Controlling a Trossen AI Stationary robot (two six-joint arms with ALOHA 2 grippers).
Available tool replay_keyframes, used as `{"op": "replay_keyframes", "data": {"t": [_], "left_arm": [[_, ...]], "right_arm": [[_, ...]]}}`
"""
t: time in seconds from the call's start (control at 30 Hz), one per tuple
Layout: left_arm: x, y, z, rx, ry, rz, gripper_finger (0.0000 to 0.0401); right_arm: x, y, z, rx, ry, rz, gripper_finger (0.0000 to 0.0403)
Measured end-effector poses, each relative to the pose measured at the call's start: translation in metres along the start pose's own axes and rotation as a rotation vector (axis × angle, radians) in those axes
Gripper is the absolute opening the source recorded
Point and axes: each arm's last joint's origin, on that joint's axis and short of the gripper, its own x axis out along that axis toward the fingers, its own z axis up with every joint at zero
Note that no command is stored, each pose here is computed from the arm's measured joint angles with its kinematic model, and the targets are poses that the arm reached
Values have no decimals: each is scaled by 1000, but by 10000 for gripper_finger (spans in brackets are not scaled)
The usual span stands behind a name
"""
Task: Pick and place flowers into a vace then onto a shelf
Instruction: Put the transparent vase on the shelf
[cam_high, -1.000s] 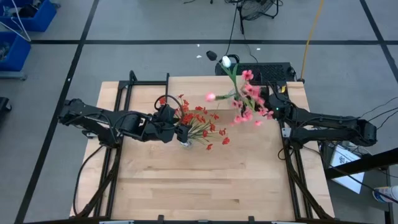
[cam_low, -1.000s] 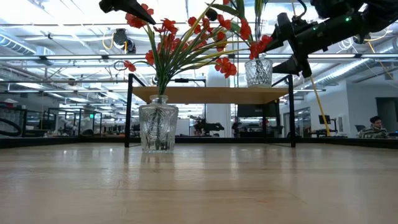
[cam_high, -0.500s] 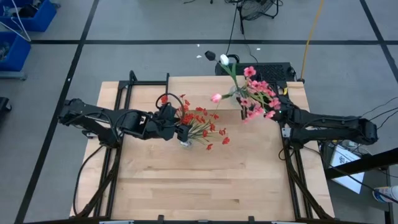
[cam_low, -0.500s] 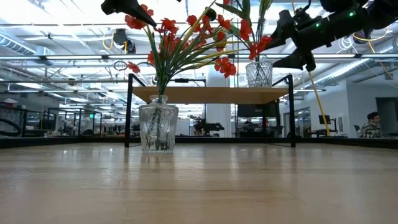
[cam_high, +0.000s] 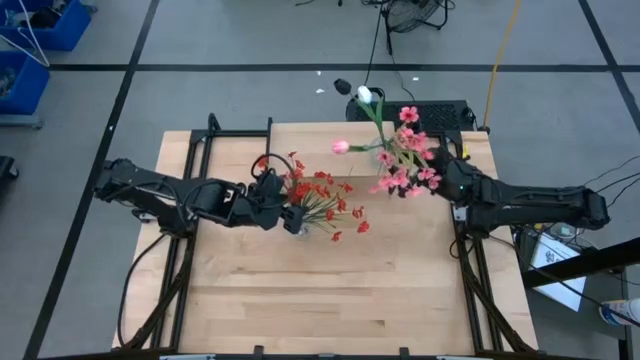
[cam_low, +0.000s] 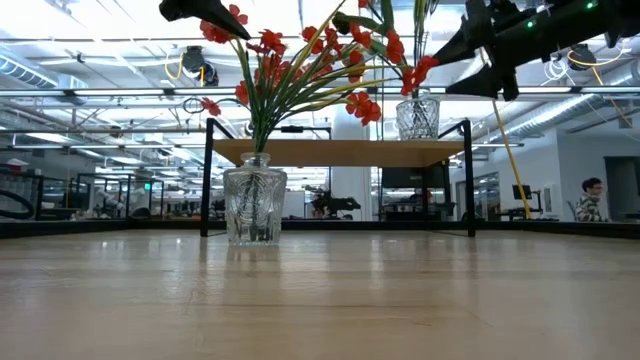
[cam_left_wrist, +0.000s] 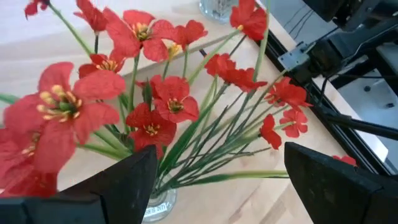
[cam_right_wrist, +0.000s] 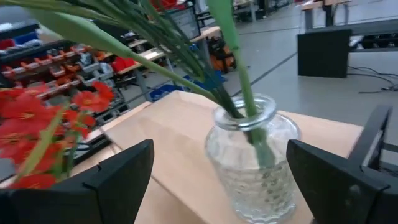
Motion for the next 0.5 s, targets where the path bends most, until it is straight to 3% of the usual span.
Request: {"op": "replay_keyframes", "data": {"t": [0.17, 0.3, 0.4, 0.5], "left_arm": [[-3, -3, -6, 2, 56, -36, 351], [-7, -13, -25, 15, 112, -68, 351], [-9, -17, -42, 54, 121, -41, 351], [-3, -18, -60, -8, 247, 0, 351]], "right_arm": [[-8, 5, 1, 61, 7, 62, 357], [-13, 10, 1, 81, 10, 118, 357], [-16, 11, 1, 66, 3, 114, 357], [-17, 11, 1, 64, 8, 116, 357]]}}
